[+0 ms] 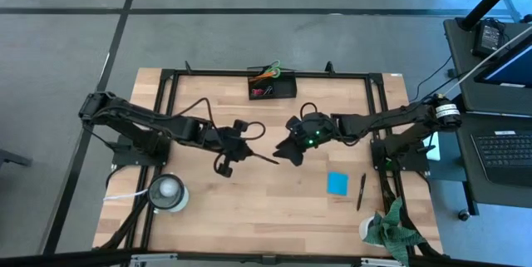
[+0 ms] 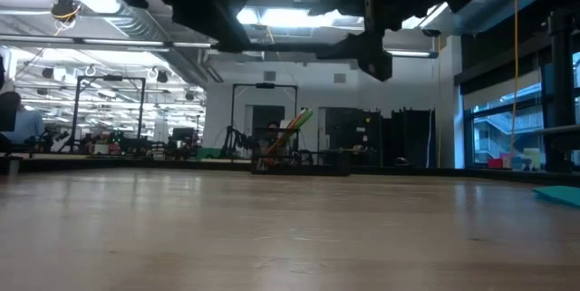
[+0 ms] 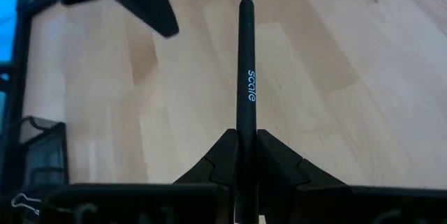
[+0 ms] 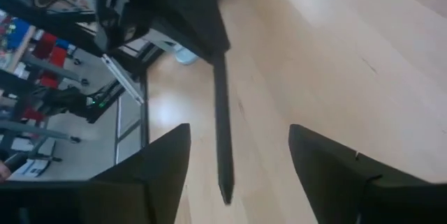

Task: Pick and place office supplies into organizer
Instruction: Put the bottom black pen into the desk organizer

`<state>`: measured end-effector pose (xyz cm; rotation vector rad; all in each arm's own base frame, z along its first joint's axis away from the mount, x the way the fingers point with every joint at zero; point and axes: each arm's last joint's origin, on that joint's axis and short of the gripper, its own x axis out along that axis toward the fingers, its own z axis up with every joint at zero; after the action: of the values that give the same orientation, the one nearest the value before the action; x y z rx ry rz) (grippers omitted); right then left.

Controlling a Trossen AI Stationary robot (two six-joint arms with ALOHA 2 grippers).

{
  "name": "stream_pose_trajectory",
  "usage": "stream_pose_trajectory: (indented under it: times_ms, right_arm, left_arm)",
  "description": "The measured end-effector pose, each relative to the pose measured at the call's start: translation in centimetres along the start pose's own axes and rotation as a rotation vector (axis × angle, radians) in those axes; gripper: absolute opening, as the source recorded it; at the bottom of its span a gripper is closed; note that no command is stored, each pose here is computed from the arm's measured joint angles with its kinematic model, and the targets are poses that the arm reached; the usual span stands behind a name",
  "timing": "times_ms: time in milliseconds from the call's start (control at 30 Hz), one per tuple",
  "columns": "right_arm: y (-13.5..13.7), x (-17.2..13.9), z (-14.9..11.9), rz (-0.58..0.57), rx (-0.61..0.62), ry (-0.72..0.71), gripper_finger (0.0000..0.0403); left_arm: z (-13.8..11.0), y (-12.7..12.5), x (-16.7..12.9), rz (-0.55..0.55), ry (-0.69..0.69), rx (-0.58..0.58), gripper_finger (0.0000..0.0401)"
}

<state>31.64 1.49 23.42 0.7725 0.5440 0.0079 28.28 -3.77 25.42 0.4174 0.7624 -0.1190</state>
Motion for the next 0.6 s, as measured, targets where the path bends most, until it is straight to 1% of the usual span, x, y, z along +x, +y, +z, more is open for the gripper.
stream_pose_trajectory:
  times_ms: [133,367,467,600]
  right_arm:
    - [0.3,0.0,0.0,0.020,-0.038,-0.008,0.0252]
    - [0.8,0.1,-0.4,0.035,-0.043,0.005,0.0251]
    - [0.9,0.1,-0.6,0.047,-0.045,0.016,0.0241]
    - [1.1,0.2,-0.5,0.058,-0.047,0.010,0.0209]
  left_arm:
    - [0.7,0.3,-0.4,0.024,-0.017,0.039,0.0029]
    - [1.5,0.8,-0.9,0.081,-0.029,0.101,0.0029]
    - [1.5,0.9,-0.9,0.110,-0.019,0.121,0.0029]
    - [1.5,1.0,-0.9,0.134,-0.009,0.129,0.0029]
